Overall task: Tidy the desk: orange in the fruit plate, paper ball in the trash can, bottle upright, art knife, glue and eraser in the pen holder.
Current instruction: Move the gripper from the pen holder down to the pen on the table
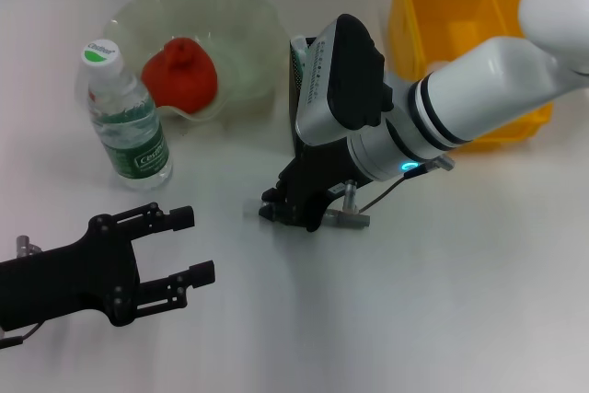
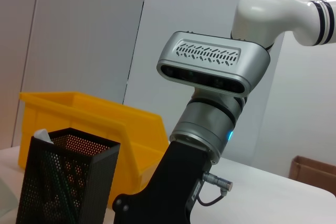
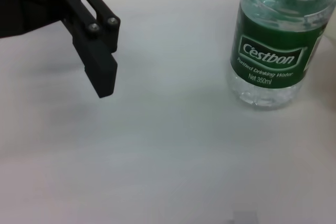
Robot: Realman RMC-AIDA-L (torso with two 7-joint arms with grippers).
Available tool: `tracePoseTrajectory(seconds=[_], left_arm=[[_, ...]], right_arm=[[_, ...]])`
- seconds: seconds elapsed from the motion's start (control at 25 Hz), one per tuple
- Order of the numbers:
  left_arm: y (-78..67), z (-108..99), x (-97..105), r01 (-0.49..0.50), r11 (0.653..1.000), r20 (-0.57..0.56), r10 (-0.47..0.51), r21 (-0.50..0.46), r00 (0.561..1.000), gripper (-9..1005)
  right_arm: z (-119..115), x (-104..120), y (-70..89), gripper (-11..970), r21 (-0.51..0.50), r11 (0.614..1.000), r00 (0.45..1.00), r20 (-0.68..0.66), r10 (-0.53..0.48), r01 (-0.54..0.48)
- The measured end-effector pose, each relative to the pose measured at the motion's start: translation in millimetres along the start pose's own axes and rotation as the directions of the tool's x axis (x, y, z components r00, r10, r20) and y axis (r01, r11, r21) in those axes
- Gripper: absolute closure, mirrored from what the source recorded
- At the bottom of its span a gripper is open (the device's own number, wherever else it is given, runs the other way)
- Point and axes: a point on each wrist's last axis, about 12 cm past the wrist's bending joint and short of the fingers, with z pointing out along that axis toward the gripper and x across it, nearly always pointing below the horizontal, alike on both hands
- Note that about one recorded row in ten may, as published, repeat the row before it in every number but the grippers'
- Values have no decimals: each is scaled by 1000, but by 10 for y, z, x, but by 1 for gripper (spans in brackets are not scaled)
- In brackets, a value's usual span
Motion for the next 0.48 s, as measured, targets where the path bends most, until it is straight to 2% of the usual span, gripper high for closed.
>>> tracePoseTrajectory(seconds=[0.48], left_arm=[[0, 0, 0, 0, 1000, 0, 0, 0, 1000, 258]], right_arm=[[4, 12, 1, 776, 0, 1000, 1000, -4, 1, -1]])
